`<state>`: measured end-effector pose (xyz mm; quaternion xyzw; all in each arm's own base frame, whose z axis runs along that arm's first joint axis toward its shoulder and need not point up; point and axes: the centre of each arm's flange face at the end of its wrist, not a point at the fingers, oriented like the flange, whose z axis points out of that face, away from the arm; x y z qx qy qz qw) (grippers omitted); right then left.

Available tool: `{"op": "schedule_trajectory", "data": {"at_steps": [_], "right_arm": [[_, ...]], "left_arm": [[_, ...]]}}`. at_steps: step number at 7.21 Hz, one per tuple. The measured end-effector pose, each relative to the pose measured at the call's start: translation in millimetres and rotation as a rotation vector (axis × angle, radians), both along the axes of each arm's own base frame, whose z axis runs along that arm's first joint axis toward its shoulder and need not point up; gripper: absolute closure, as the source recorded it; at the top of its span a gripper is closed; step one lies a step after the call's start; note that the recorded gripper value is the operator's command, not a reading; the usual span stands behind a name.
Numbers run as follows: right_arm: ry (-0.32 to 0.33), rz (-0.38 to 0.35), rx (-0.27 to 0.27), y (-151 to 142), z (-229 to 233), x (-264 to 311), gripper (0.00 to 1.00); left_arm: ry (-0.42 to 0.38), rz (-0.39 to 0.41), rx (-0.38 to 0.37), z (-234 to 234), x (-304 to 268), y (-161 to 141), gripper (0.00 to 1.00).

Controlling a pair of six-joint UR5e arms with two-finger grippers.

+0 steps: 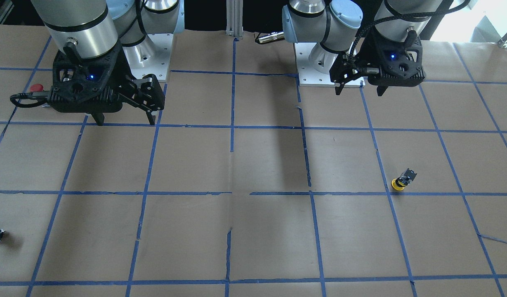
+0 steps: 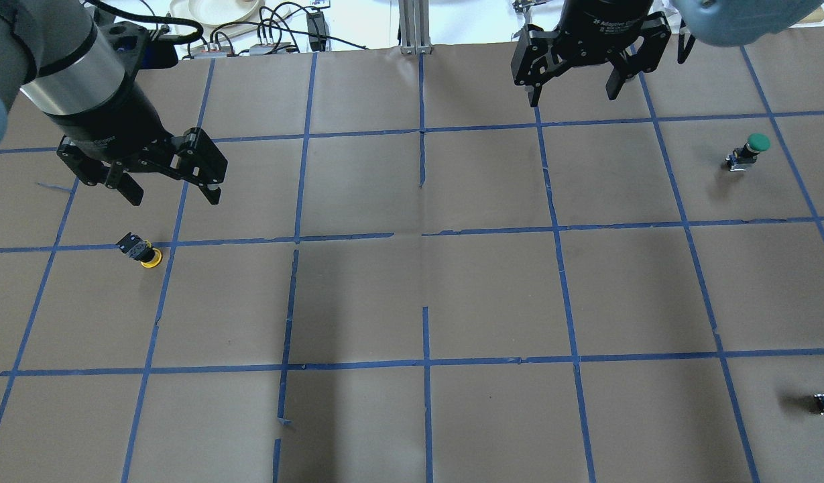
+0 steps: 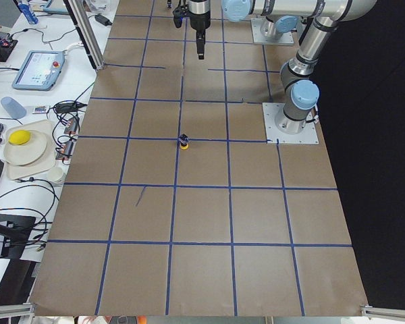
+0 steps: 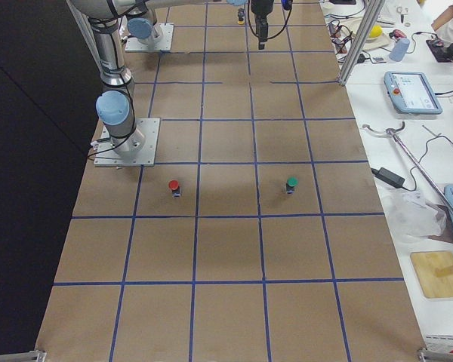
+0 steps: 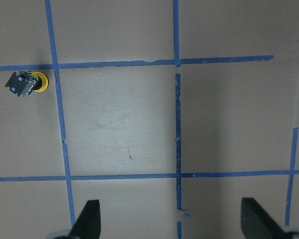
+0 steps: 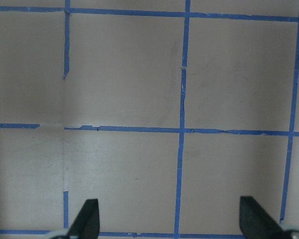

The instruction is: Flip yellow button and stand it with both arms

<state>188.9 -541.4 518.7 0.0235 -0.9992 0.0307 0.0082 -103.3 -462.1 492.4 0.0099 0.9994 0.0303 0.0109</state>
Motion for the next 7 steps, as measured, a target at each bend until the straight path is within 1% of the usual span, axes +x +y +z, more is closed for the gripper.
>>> {"op": "schedule_trajectory", "data": {"at_steps": [7], "right_arm": [[0.000, 0.002, 0.000, 0.1, -0.3, 1.0, 0.00]], "left_arm": [[-0.002, 0.006, -0.003, 2.7, 0.4, 0.6, 0.00]]}}
